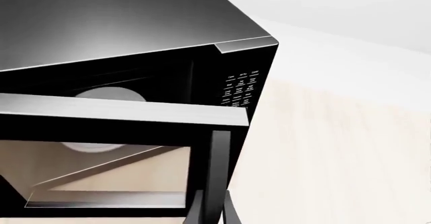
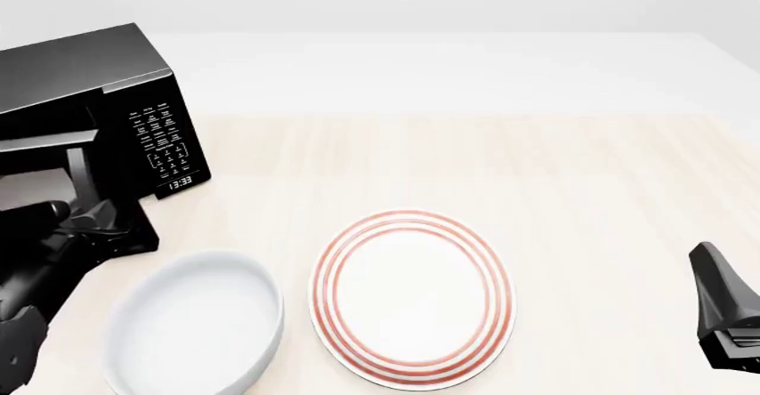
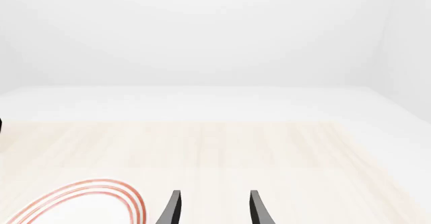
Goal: Open the microwave.
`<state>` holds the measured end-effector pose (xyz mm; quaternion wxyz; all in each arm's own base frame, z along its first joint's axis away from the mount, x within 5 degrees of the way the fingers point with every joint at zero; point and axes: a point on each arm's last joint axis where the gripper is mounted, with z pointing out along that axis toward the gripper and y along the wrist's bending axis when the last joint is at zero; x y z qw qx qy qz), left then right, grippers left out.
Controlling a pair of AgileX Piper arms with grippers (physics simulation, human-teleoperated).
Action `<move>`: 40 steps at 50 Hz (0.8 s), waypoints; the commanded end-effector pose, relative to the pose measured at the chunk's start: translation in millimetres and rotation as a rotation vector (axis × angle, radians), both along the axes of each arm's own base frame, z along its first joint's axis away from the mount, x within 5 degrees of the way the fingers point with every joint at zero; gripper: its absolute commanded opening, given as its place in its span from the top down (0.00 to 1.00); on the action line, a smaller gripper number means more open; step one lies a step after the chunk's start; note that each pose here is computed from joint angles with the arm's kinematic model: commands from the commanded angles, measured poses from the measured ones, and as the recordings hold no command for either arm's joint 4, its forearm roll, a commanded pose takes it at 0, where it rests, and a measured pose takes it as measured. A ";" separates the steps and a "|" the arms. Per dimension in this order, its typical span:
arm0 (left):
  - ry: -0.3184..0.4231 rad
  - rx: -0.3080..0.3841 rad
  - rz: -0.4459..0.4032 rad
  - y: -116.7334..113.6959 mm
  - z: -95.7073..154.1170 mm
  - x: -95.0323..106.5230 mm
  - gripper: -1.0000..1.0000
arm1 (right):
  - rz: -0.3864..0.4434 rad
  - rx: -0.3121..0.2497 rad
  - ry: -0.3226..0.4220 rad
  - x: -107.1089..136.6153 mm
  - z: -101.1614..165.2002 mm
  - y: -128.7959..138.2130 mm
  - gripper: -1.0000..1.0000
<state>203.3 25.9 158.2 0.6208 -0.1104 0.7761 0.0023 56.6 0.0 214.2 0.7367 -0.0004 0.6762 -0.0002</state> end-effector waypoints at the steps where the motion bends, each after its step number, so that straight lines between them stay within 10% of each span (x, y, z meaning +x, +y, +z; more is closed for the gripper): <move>1: -0.154 0.015 -0.069 -9.9 27.1 6.7 1.00 | 0.000 0.000 0.000 0.0 0.0 0.0 0.00; 40: -0.161 0.009 -0.074 -12.3 23.5 -8.2 1.00 | 0.000 0.000 0.000 0.0 0.0 0.0 0.00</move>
